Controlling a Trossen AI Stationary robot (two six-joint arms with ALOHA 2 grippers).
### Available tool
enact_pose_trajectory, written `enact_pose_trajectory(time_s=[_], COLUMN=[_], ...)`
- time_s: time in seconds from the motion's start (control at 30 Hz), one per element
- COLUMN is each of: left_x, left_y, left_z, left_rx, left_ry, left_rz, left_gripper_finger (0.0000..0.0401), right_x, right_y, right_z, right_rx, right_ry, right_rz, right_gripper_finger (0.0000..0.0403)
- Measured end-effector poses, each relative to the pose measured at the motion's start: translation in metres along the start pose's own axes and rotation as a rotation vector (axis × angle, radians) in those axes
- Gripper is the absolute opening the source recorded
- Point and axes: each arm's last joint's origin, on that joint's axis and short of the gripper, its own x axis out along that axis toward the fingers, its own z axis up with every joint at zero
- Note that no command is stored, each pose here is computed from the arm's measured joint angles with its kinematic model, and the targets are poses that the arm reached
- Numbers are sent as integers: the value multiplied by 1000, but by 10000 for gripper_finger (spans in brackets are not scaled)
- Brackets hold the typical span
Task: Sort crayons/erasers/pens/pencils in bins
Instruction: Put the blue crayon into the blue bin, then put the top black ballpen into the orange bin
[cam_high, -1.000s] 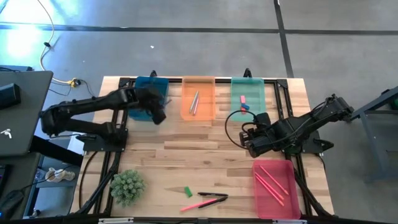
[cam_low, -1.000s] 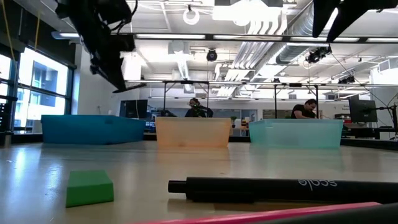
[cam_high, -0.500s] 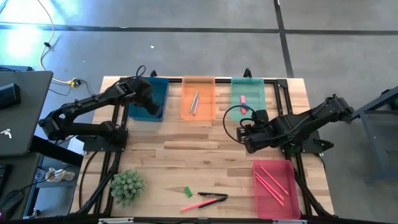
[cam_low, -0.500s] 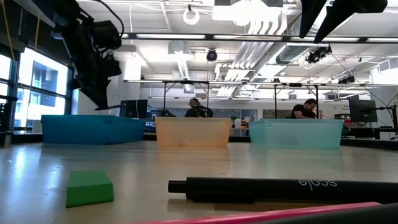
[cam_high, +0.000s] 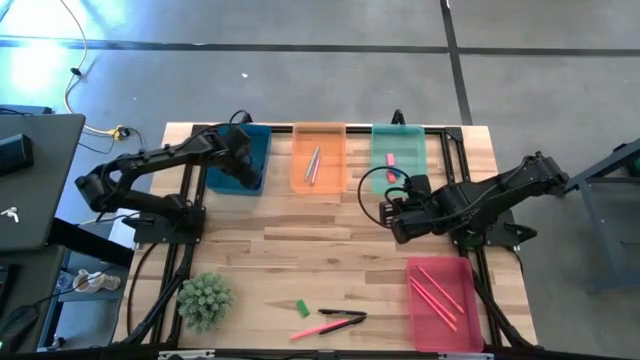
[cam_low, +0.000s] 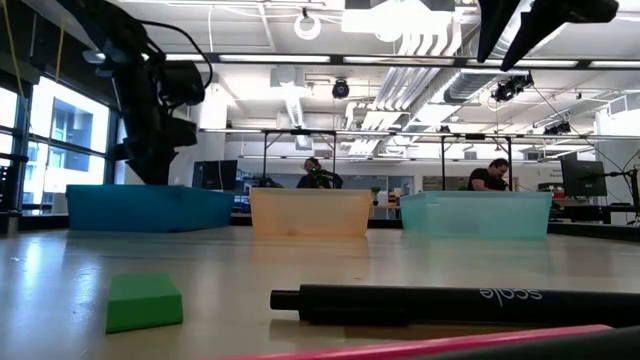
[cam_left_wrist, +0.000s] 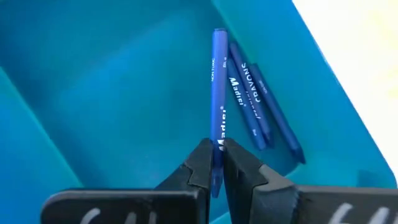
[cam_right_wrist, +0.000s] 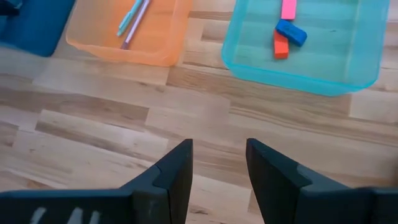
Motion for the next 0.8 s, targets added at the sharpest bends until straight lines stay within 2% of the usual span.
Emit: enact_pose_trajectory(time_s=[0.2,0.4,0.53,0.8], left_x=[6,13,14,8], left_y=[-1,-1,-1,-4], left_z=[2,2,2,11], left_rx=[1,2,2,1], left_ry=[17,48,57,31], left_rz=[2,-9,-8,-50], left_gripper_finger=[12,19,45,121], right_x=[2,14,23,25], right_y=[7,24,40,66], right_z=[-2,-12,-20,-28], right_rx=[-1,-62,-110,-242], right_ry=[4,5,14,27], right_rz=[40,74,134,325], right_gripper_finger=[142,142,142,142])
